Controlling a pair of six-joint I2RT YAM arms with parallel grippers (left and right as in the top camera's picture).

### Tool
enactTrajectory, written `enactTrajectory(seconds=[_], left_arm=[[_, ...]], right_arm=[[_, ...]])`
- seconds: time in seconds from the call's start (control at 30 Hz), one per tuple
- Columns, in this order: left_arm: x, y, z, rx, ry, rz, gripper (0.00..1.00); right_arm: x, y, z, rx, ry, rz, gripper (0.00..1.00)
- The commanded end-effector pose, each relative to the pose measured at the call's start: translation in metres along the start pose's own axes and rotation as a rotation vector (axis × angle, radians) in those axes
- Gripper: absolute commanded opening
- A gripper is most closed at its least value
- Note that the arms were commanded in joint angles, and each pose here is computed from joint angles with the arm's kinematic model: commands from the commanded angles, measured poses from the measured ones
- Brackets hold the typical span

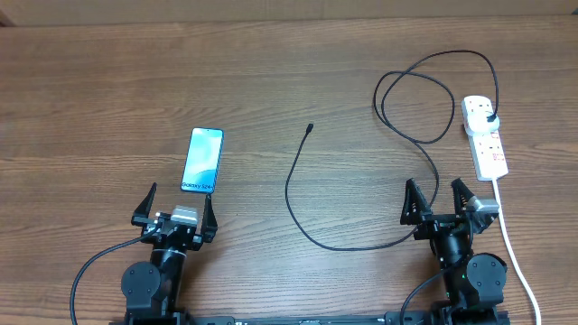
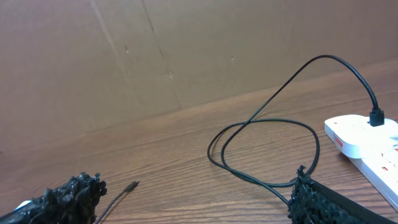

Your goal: Plug charger to phone and switch on socket

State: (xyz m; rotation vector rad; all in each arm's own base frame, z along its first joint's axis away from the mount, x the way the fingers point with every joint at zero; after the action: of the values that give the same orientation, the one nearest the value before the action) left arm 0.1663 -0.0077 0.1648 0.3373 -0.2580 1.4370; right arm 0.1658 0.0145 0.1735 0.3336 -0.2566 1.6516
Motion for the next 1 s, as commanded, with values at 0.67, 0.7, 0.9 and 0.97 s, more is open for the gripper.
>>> enactTrajectory(seconds=[0.67,0.7,0.9,0.97], left_arm=[[-0.0019,0.0,-0.0006,-0.007,0.002,-0.008,1.0],[-0.0019,0.0,-0.0006,-0.007,0.002,-0.008,1.0],[-0.0025,0.0001,-0.0003,-0.011,0.023,-0.015,1.0],[-0.0031,0.0001,0.0017,-0.024,0.072,-0.025,1.0]], right_arm=[[0.0007,-0.0002,-0.0024,-0.001,0.0,0.011,1.0],[0.0006,-0.0002,-0.0024,-0.001,0.0,0.01,1.0],[0.0007,-0.0002,-0.0024,-0.001,0.0,0.011,1.0],[0.0007,-0.0002,-0.0024,-0.001,0.0,0.011,1.0]])
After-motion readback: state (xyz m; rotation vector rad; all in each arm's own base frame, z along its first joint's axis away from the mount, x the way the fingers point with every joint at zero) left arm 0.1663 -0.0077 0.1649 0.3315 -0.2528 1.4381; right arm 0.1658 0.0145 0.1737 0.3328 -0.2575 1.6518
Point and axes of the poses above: each gripper's point midway between its finger pads, its own y axis back along the fingers, its own x axis along the line the jaws close on, z = x × y, the point moved 8 cm from there along y, back along the fingers, and after that the axes turned 4 degrees about -y, right-handed, at the moved point
